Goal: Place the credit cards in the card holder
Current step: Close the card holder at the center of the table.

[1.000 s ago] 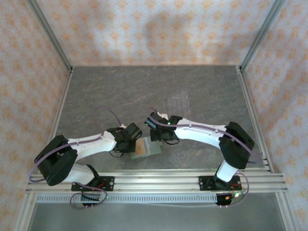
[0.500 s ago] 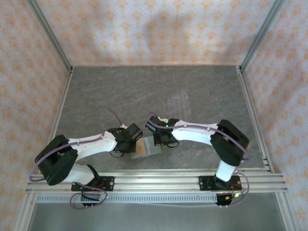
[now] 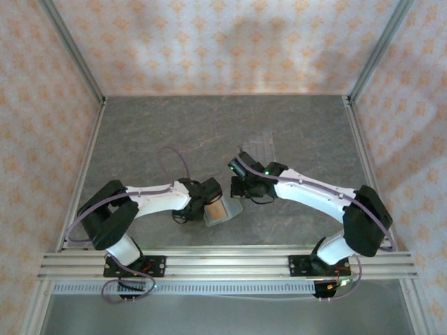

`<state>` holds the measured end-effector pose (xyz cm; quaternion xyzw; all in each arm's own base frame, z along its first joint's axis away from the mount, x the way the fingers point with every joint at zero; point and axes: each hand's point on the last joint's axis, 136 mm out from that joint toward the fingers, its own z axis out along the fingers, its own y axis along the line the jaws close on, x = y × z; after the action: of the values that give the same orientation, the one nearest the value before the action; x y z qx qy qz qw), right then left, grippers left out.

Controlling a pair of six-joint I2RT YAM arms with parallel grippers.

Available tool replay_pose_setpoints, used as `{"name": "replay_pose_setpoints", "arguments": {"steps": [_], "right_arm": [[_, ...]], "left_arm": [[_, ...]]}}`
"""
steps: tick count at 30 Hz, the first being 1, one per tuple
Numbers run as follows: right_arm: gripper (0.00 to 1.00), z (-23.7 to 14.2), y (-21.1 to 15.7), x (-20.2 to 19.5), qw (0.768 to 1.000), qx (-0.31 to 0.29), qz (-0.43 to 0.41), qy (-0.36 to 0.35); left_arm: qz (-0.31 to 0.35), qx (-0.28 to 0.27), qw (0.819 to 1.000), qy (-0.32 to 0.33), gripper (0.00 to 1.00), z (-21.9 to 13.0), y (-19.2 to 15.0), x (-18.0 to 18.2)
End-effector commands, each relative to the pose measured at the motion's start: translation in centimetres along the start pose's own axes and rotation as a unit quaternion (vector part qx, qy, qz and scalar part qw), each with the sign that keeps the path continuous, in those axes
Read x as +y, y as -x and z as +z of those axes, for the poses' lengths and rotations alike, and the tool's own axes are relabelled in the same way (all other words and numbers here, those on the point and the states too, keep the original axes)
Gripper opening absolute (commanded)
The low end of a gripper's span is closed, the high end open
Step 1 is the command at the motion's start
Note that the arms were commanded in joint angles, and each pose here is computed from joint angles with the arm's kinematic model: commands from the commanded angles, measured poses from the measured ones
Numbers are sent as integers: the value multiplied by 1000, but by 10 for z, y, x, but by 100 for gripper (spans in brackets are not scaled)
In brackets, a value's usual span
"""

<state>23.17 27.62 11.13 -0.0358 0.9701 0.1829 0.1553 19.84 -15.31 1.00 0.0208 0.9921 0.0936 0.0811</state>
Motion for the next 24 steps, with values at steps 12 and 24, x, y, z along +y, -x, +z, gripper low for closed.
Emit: {"name": "replay_pose_setpoints", "arguments": {"steps": [12, 24], "right_arm": [[0, 23, -2, 116, 954, 32, 110, 277], [1, 83, -52, 81, 971, 85, 137, 174]], "left_arm": [[-105, -73, 953, -276, 0, -20, 50, -101], [-194, -144, 946, -218, 20, -53, 39, -18]]}}
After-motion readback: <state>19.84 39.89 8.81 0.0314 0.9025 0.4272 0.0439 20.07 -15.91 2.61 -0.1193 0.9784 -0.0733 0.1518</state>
